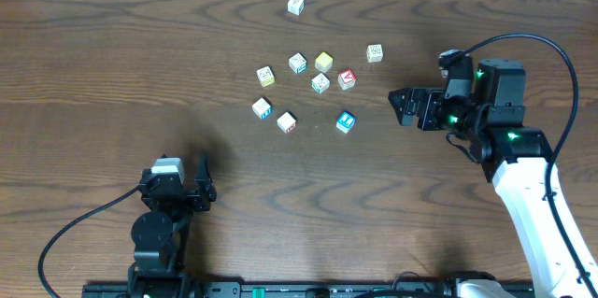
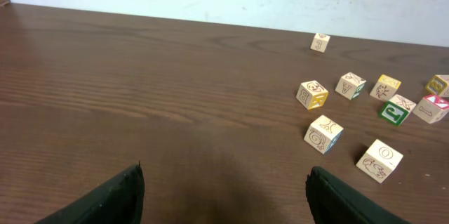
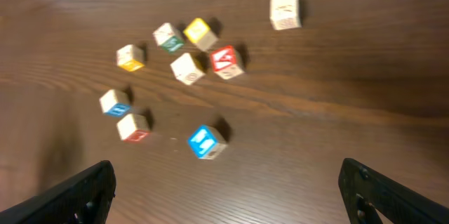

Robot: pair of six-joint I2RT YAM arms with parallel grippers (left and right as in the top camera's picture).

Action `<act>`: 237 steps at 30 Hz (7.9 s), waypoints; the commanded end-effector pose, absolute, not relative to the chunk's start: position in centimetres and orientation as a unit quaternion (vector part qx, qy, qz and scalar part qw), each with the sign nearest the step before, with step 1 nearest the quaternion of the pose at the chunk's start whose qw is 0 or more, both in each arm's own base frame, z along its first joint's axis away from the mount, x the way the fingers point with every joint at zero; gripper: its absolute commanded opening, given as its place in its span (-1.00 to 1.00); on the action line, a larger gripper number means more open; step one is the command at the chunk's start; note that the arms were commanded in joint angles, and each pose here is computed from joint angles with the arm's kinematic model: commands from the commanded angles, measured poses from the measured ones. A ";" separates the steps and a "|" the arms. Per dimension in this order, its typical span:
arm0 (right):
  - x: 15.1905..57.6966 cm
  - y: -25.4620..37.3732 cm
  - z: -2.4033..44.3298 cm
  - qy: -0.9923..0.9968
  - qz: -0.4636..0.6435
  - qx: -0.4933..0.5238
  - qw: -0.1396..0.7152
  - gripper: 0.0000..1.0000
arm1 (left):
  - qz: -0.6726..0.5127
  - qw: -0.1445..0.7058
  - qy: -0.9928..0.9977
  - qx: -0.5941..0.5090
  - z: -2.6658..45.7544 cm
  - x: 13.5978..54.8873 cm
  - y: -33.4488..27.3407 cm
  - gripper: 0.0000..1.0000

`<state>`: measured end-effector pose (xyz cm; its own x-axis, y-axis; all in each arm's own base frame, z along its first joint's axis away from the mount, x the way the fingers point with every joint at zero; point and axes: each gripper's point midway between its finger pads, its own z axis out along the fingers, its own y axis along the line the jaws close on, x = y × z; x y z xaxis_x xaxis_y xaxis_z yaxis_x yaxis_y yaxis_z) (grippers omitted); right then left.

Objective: Lift 4 blocks
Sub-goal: 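Swing the right gripper forward toward the white block at top right, then lower the open right gripper around the white gate-picture block, then close the right gripper on the white gate-picture block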

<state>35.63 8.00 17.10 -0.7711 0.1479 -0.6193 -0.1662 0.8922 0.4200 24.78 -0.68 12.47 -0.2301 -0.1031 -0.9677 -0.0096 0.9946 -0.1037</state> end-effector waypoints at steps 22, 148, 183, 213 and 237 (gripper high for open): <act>38.8 6.3 17.4 0.905 0.139 -0.056 0.399 0.98 | -0.029 0.598 0.800 -0.034 10.7 24.5 -0.6 0.49; 55.8 13.2 3.4 0.955 0.060 -0.082 0.279 0.95 | -0.029 0.589 0.807 -0.034 10.2 24.5 -0.6 0.49; 55.5 11.3 2.9 0.962 0.030 -0.045 0.268 0.23 | -0.028 0.582 0.812 -0.034 9.8 24.4 -0.5 0.49; 54.9 11.2 2.5 0.966 0.027 -0.050 0.252 0.06 | -0.027 0.575 0.817 -0.034 9.4 24.4 -0.5 0.49; 56.0 11.0 3.2 0.958 0.015 -0.068 0.278 0.08 | -0.026 0.575 0.817 -0.035 9.4 24.4 -0.5 0.49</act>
